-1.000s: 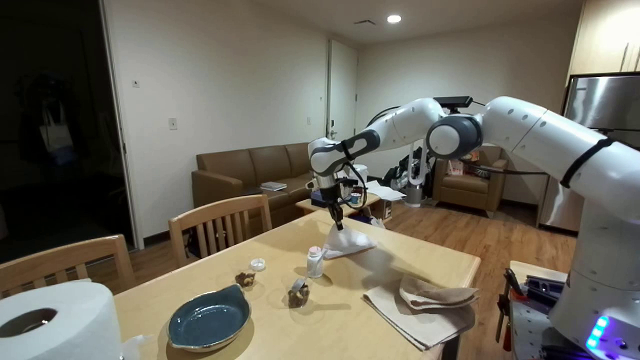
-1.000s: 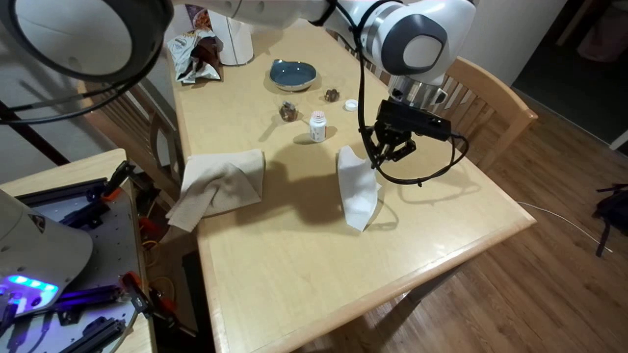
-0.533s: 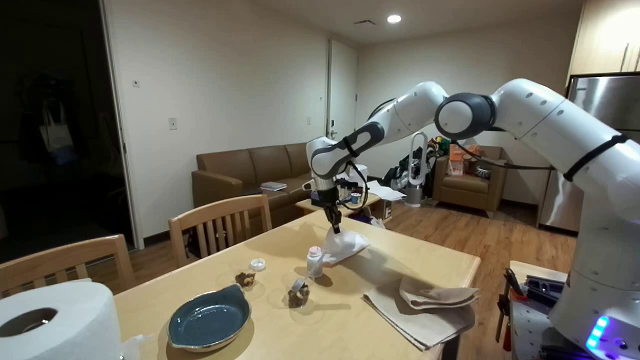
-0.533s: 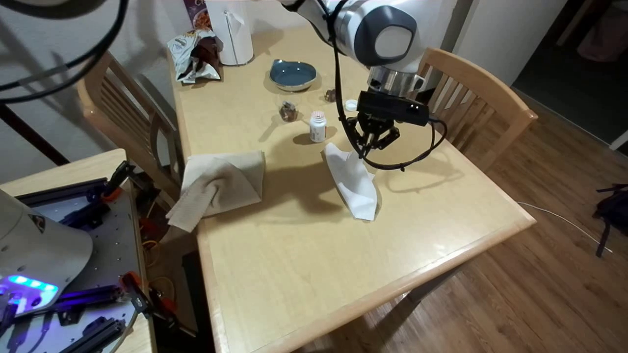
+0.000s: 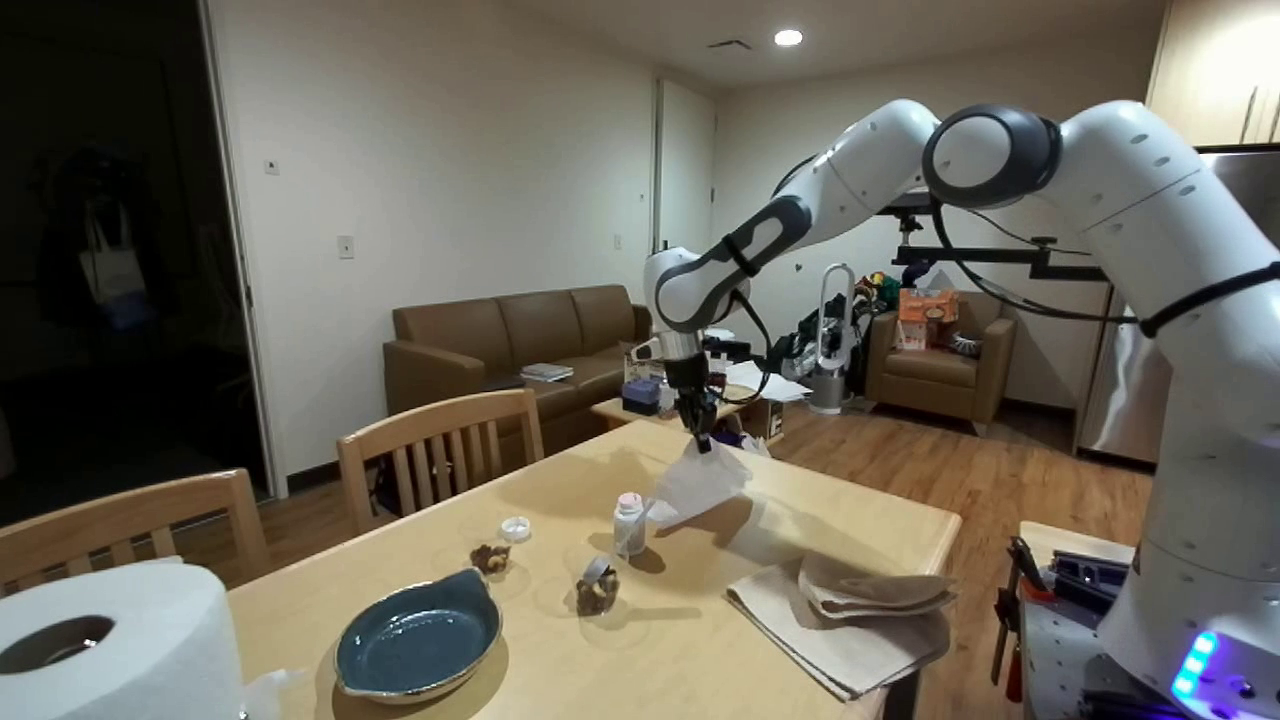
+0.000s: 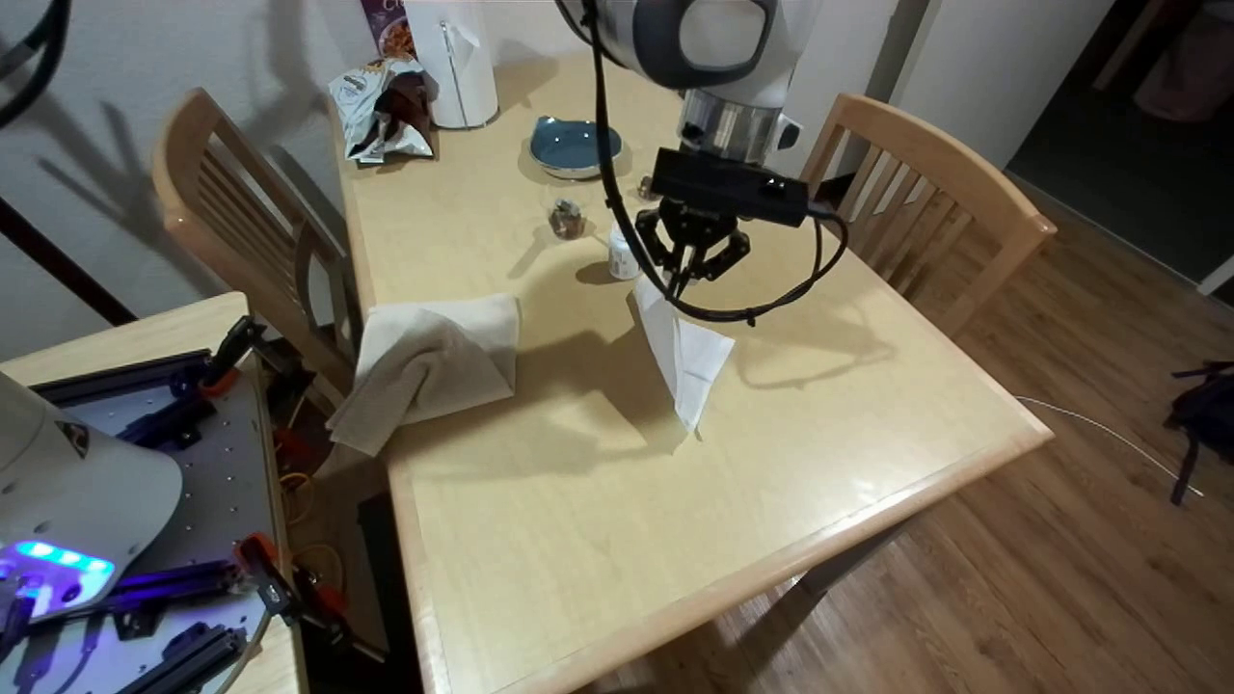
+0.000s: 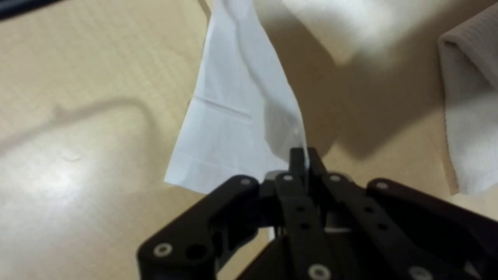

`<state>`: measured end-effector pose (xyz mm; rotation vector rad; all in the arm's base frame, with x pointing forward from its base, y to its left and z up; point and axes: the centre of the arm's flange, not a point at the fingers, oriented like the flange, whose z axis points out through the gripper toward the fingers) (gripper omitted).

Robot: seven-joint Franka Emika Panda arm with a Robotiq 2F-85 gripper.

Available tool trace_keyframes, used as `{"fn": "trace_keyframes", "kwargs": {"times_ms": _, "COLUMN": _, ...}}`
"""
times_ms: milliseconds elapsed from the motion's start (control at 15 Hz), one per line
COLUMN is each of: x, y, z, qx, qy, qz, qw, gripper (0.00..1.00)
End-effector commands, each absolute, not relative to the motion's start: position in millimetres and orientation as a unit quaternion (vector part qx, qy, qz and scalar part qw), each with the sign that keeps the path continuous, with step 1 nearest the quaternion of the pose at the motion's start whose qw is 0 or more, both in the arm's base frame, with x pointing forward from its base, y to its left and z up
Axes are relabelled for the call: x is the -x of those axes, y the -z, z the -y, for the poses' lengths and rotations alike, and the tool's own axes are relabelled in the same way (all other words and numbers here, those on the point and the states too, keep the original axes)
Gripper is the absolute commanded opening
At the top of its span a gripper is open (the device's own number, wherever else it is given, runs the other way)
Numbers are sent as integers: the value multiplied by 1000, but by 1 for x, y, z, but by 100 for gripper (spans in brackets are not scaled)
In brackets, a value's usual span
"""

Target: Unfold tissue square on the right side of the table

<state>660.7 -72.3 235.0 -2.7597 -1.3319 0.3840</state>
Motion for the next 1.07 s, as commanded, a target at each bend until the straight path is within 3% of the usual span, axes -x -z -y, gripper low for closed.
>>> {"fn": "trace_keyframes", "kwargs": {"times_ms": 0, "x": -575, "y": -222, "z": 75, "qx": 883, "qy": -127, "qz": 450, "qw": 31, "gripper": 3}}
{"fn": "trace_keyframes", "kwargs": {"times_ms": 333, "x": -528, "y": -182, "z": 81, "qx": 869, "qy": -165, "qz": 461, "qw": 73, "gripper": 3}}
{"fn": "trace_keyframes", "kwargs": {"times_ms": 400, "x": -560, "y": -180, "z": 77, "qx": 877, "qy": -169, "qz": 445, "qw": 67, "gripper": 4}}
{"fn": "trace_keyframes", "kwargs": {"times_ms": 1000, "x": -542, "y": -176, "z": 77, "qx": 873, "qy": -174, "qz": 449, "qw": 74, "gripper": 4}}
